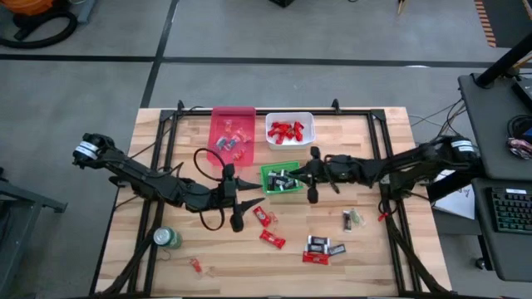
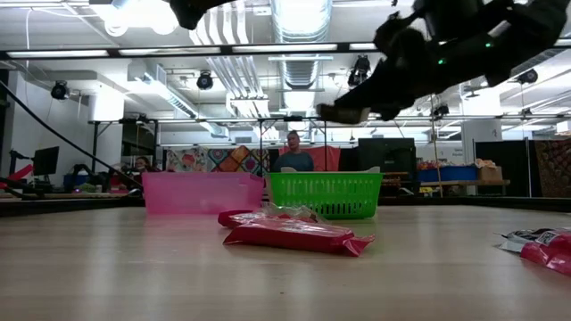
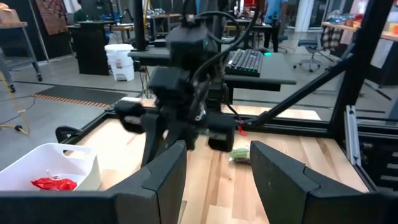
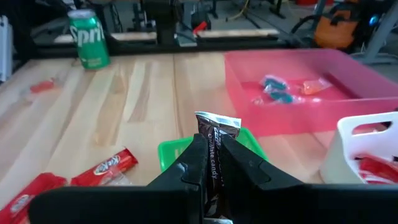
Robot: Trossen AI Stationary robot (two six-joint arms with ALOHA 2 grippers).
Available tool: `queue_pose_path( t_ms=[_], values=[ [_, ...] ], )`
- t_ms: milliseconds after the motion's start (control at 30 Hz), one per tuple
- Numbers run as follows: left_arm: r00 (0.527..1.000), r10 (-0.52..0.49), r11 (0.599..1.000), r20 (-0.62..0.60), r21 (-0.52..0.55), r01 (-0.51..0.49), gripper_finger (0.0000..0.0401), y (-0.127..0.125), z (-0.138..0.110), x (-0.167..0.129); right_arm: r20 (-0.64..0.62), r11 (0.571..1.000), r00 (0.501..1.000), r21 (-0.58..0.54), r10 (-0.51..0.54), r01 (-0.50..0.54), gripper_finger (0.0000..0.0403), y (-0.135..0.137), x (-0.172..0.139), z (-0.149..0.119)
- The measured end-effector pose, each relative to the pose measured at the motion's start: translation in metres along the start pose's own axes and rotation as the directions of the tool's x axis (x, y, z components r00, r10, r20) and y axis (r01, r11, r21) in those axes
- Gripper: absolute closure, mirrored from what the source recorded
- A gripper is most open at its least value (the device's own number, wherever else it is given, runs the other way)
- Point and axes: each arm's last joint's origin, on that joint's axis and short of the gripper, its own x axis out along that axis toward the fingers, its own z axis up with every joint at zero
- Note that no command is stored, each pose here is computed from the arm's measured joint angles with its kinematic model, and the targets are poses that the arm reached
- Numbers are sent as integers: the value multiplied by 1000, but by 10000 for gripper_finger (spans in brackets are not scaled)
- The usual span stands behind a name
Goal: Sort candy
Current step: Put the brown chocolate bar into the green bin, then put the red chocolate bar into the white bin
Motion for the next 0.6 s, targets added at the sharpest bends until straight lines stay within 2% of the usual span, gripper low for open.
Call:
queue_pose_path(
  t_ms=[167,267,433,600],
  values=[
    [1000,4,1000,-20,16,-4,240,-2,1,-8,-70,1000,997,-10,-23,23,368,1,25,-7],
    [999,2,1000,-40,13,-1,240,-2,1,-10,-117,999,992,-6,-41,40,354,-1,38,-11],
    [995,3,1000,-100,1,-3,240,-3,-6,-13,-202,998,977,16,-60,65,293,-7,52,-17],
    [980,1,1000,-197,-7,-2,240,-2,-16,-15,-250,998,966,3,-60,63,222,-6,52,-13]
  ],
)
